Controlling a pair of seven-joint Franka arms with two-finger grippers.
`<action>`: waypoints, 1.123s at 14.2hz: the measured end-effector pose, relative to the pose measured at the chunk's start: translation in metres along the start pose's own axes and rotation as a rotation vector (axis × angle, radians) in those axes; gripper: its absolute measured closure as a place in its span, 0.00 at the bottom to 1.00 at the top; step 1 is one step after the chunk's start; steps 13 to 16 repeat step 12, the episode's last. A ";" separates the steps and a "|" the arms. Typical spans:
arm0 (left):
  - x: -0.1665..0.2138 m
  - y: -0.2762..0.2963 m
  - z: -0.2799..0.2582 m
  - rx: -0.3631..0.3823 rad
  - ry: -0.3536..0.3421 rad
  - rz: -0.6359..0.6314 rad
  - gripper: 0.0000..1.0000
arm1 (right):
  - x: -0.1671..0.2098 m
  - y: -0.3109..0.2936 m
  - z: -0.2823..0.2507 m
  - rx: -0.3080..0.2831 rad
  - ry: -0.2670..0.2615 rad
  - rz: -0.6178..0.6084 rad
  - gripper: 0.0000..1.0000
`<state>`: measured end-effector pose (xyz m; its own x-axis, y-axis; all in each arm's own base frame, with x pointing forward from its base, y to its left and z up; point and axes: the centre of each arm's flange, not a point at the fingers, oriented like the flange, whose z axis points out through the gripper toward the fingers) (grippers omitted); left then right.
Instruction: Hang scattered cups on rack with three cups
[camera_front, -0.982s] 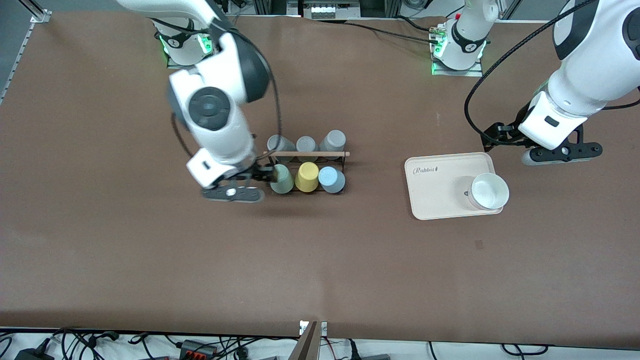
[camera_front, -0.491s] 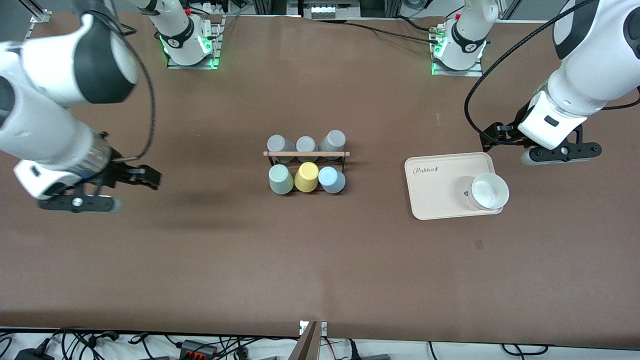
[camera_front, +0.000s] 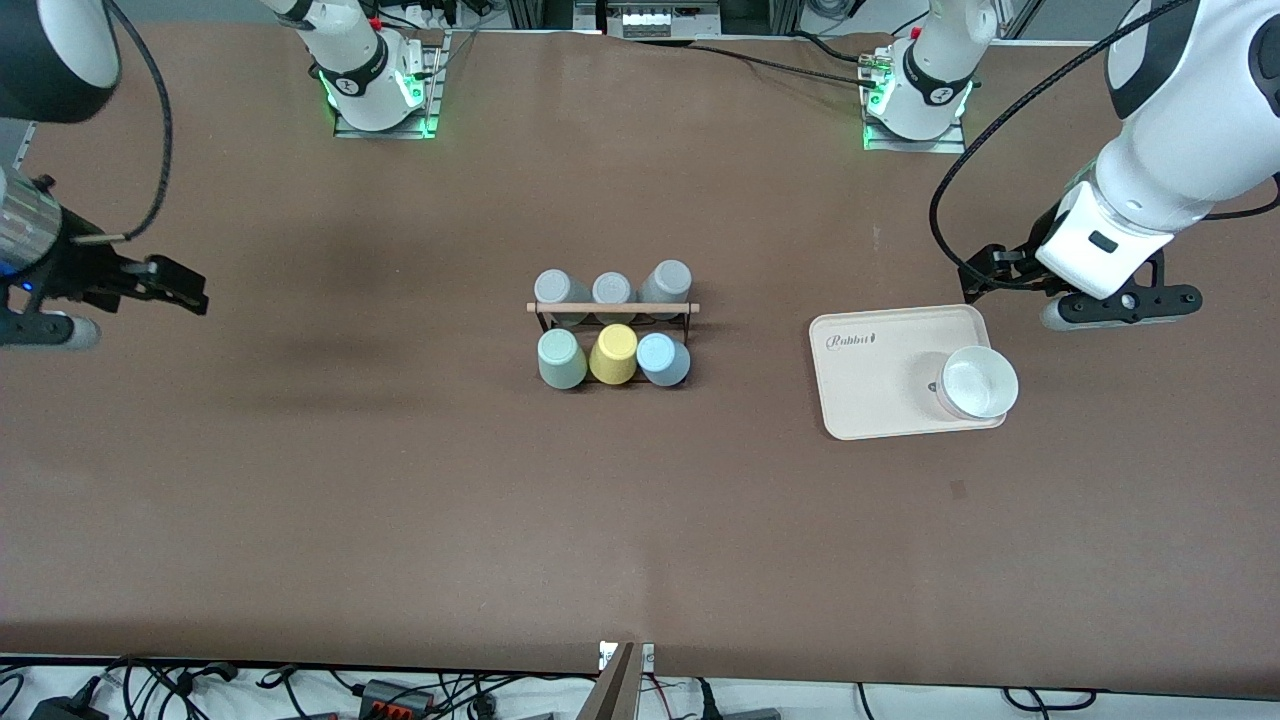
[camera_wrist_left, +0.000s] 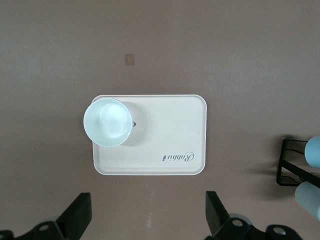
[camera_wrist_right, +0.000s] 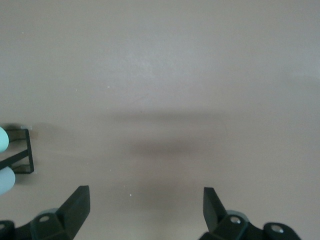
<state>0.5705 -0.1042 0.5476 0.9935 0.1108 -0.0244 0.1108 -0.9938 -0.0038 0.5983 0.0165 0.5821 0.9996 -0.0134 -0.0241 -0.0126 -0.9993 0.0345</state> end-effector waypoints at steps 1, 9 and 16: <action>0.000 0.000 0.000 0.000 0.000 0.000 0.00 | -0.010 0.003 -0.003 0.004 0.011 0.002 0.00; 0.000 0.000 0.000 0.000 0.000 0.001 0.00 | -0.051 0.012 0.007 0.010 0.044 0.016 0.00; 0.000 0.001 0.000 -0.001 0.002 0.001 0.00 | -0.046 0.015 0.010 0.009 0.042 0.020 0.00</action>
